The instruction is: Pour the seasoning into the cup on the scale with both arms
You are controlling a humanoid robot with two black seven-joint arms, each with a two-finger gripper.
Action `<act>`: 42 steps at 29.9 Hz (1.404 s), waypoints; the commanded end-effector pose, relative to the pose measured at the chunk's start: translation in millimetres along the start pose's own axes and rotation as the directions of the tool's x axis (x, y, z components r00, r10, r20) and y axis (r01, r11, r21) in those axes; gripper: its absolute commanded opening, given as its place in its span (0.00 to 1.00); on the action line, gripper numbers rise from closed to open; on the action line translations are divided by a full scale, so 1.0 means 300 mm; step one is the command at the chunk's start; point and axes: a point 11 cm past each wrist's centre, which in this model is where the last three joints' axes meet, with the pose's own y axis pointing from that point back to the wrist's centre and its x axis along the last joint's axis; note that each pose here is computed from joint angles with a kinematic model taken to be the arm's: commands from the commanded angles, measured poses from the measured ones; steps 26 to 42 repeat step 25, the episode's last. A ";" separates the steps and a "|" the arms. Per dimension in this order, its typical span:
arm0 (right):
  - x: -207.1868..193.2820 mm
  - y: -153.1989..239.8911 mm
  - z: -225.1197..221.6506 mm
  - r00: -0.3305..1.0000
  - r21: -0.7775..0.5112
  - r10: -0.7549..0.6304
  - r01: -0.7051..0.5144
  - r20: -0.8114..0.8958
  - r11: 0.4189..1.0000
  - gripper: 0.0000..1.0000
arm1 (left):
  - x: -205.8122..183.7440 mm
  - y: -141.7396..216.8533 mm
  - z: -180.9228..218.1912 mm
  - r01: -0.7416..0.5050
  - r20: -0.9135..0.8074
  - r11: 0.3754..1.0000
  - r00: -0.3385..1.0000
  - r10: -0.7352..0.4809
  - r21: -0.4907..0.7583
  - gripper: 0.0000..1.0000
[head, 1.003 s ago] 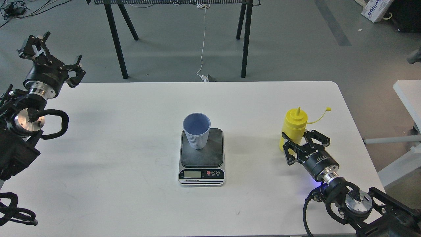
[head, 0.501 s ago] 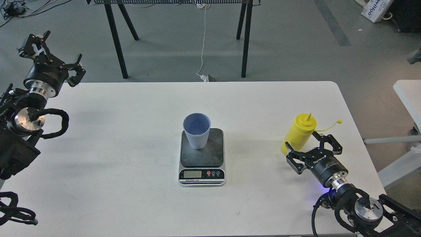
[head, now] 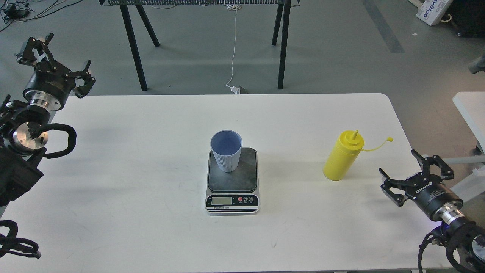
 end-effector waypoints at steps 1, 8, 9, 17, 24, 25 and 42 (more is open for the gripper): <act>-0.038 -0.041 -0.176 0.995 0.095 -0.010 0.020 -0.101 0.995 0.99 | -0.002 -0.003 0.005 0.002 0.002 1.000 1.000 -0.002 -0.001 1.00; -0.195 -0.233 -0.372 0.985 0.252 -0.064 0.104 -0.162 0.962 0.99 | -0.005 -0.003 -0.001 0.003 0.000 1.000 1.000 -0.003 0.002 1.00; -0.215 -0.263 -0.383 0.985 0.270 -0.071 0.112 -0.155 0.956 0.99 | -0.002 0.000 -0.005 0.001 0.000 1.000 1.000 -0.001 0.004 1.00; -0.300 -0.433 -0.351 0.993 0.331 -0.075 0.100 -0.088 0.938 0.99 | 0.014 0.009 -0.002 -0.010 -0.004 1.000 1.000 0.010 0.000 1.00; -0.323 -0.476 -0.334 0.996 0.395 -0.066 0.086 -0.063 0.915 0.99 | 0.006 0.002 0.006 -0.006 -0.011 1.000 1.000 0.006 -0.010 1.00; -0.325 -0.476 -0.336 0.996 0.397 -0.067 0.087 -0.064 0.913 0.99 | 0.004 0.002 0.004 -0.006 -0.012 1.000 1.000 0.006 -0.010 1.00; -0.325 -0.476 -0.336 0.996 0.397 -0.067 0.087 -0.064 0.913 0.99 | 0.004 0.002 0.004 -0.006 -0.012 1.000 1.000 0.006 -0.010 1.00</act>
